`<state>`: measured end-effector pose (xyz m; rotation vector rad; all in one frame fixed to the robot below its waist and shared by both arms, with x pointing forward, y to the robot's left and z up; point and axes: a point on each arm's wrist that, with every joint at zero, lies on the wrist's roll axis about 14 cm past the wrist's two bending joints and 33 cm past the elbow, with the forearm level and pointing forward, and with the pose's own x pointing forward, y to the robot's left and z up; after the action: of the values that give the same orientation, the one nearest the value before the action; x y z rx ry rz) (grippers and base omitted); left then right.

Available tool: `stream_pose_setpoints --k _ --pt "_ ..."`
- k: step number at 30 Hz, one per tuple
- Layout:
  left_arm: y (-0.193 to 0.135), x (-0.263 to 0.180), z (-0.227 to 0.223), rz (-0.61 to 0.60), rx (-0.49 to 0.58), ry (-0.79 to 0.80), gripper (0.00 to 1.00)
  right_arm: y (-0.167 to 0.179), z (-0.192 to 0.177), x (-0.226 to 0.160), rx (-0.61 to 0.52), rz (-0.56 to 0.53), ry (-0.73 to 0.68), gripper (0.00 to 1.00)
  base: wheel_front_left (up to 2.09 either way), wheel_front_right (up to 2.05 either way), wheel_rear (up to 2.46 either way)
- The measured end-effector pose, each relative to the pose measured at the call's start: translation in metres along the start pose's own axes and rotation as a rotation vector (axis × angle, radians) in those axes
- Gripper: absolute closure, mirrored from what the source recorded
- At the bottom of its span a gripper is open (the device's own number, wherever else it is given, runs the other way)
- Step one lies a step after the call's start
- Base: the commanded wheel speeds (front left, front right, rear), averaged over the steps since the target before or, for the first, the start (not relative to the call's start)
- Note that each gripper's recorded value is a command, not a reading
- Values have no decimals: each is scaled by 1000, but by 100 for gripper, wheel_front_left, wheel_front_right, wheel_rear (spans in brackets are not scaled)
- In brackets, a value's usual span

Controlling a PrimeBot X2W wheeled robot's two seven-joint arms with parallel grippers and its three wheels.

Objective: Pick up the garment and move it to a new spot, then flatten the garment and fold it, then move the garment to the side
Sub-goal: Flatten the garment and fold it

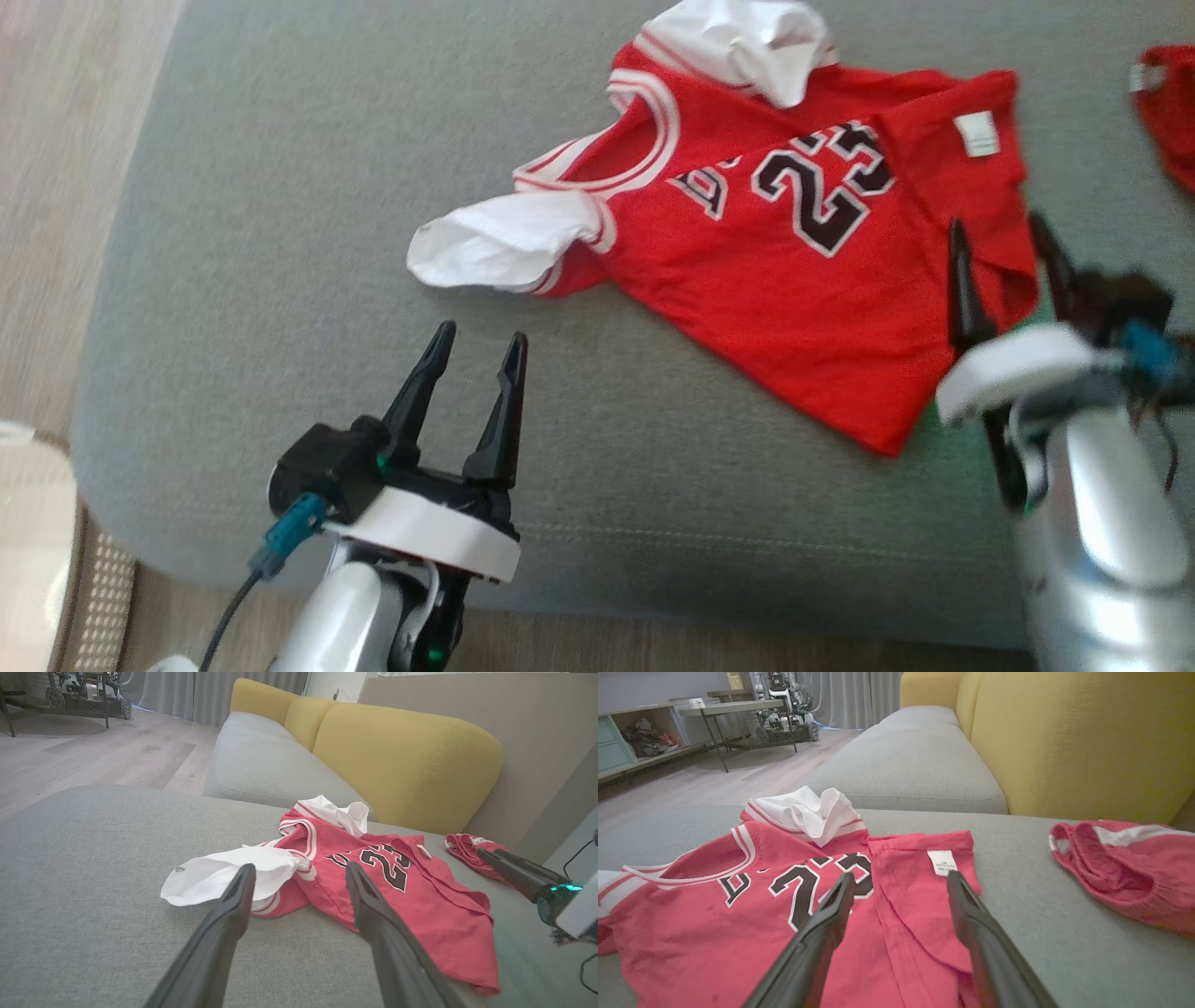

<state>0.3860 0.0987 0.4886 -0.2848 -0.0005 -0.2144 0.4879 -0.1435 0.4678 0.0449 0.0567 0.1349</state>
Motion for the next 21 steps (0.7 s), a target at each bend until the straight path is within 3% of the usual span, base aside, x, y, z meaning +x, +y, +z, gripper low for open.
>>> stream_pose_setpoints --k 12,21 --pt "28 0 -10 84 -8 34 0 11 -32 82 -72 33 137 0 0 0 0" --pt "43 -3 -14 136 -5 49 0 22 -62 101 -93 64 222 0 0 0 0"
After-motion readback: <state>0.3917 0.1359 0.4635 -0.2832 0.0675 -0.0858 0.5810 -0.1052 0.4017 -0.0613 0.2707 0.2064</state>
